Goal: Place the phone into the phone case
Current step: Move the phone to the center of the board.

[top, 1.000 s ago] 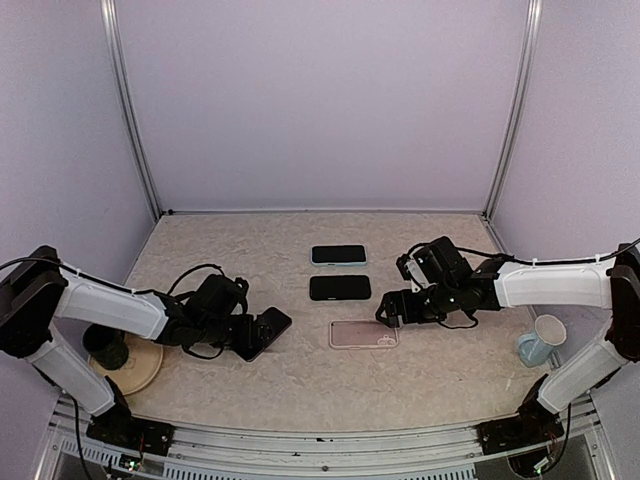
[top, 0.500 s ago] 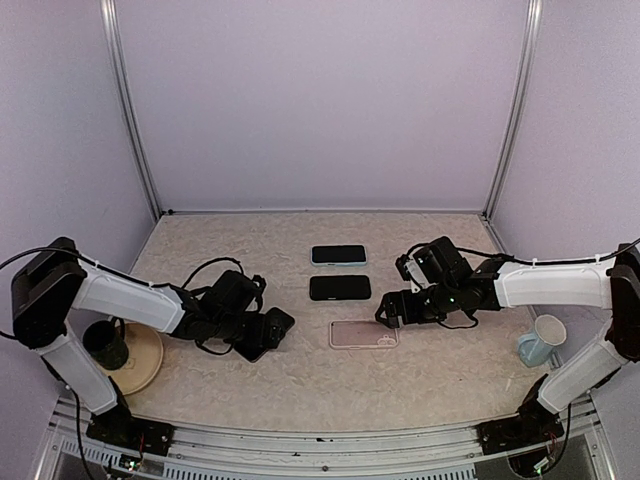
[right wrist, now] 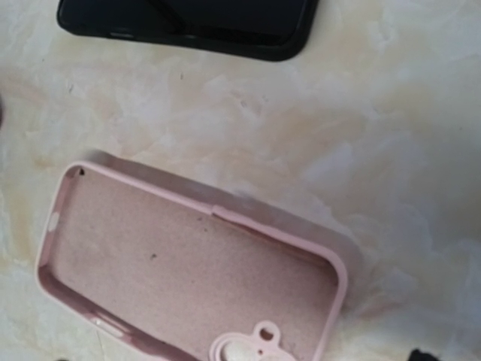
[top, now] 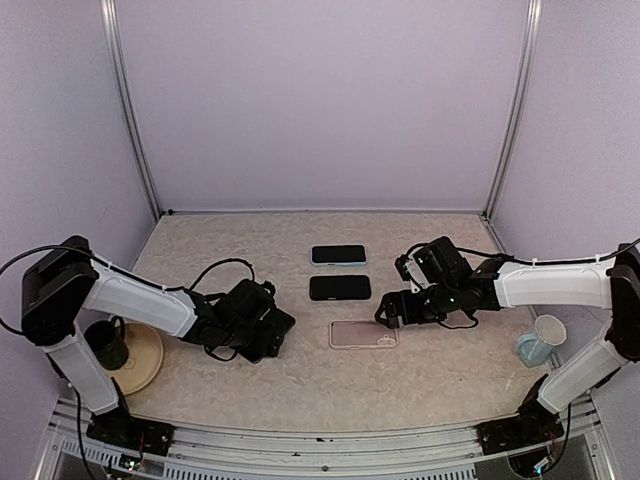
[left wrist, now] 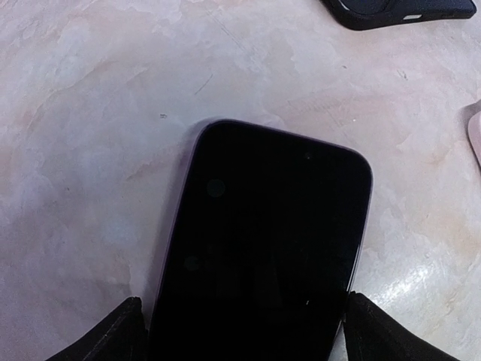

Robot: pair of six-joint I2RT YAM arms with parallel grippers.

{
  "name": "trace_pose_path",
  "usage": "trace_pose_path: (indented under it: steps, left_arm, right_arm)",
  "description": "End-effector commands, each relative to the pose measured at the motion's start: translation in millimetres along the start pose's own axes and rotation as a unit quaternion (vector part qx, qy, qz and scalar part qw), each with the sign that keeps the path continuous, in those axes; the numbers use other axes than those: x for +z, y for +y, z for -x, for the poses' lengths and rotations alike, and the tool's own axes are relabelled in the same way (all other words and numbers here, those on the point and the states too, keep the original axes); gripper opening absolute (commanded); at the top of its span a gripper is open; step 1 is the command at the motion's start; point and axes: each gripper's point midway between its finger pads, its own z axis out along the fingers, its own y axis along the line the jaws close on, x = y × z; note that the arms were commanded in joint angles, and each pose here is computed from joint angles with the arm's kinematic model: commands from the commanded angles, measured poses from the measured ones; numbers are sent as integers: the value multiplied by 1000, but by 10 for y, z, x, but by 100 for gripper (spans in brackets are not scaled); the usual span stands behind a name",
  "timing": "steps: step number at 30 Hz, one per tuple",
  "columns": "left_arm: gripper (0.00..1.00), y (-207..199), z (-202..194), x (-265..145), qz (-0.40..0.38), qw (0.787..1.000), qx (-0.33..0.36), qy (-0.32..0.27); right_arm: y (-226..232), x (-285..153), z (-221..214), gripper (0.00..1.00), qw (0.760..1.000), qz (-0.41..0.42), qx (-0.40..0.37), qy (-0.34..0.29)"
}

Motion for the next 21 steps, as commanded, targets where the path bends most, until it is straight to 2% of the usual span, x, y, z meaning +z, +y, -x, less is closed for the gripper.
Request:
trace_pose_path:
  steps: [1,15,21]
  left_arm:
    - [86,81,-691,116,10,993,25,114]
    - [69,-71,-753,88,-31,992,20,121]
    - [66,-52,-718,73,-27,994,9,110]
  right_arm:
    - [96,-7,70,96,1000,10,-12,-5]
    - [125,16,116,96,1000,10,-21,-1]
    - [203,32,167,96,999,23,-23,0]
